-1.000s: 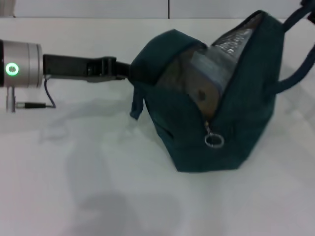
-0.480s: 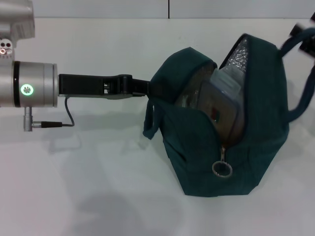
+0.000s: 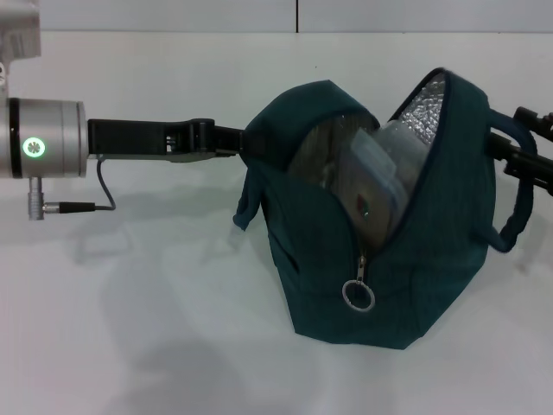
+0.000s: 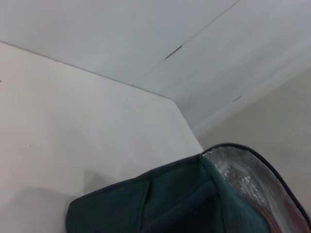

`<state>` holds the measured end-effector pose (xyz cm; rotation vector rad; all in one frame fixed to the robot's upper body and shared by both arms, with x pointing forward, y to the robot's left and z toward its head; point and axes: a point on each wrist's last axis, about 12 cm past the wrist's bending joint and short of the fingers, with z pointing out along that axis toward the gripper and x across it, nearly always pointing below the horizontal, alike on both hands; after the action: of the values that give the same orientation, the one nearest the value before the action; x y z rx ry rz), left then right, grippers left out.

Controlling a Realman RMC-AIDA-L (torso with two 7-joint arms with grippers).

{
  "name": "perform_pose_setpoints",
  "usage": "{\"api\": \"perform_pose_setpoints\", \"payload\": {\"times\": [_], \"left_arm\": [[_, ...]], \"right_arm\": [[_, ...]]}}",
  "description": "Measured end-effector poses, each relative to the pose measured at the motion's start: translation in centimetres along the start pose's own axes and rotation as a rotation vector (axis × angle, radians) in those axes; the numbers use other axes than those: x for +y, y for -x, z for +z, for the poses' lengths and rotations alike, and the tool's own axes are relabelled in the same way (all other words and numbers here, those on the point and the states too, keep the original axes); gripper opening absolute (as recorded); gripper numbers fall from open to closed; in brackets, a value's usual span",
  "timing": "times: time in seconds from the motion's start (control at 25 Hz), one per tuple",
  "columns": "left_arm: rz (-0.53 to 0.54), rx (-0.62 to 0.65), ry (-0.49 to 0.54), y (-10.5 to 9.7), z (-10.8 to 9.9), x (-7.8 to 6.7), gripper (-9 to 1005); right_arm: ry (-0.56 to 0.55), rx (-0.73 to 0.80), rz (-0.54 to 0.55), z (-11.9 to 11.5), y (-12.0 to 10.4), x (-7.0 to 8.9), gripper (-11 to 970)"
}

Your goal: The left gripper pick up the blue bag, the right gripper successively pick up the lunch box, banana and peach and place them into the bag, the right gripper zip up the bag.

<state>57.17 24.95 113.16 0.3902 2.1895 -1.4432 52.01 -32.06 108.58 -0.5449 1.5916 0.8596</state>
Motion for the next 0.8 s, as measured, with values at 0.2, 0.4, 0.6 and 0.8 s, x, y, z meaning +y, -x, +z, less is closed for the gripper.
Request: {"api": "perform_pose_setpoints", "payload": {"times": [0.2,0.4,0.6,0.8], "left_arm": [[-0.004,0.0,0.004,-0.1,-0.1,0.1,57],[-0.006,0.001,-0.001,-0.2,0.1,0.1,57],[-0.004,0.001,-0.006,-0.1,0.3,-0.1,58],[-0.002,0.002,-0.007,-0.1,0.3,-0.1,58]], "right_arm": [[0.101,-0.134,-0.013,-1.9,1.9,1.0,773],[0.217,-0.229,-0.034,-3.2,3.0,2.2,772],[0.539,-0.137,-0.023,-1.6,3.2,4.7,771],[0.713,0.114,0.046,0.9,1.4,6.0,770]]}}
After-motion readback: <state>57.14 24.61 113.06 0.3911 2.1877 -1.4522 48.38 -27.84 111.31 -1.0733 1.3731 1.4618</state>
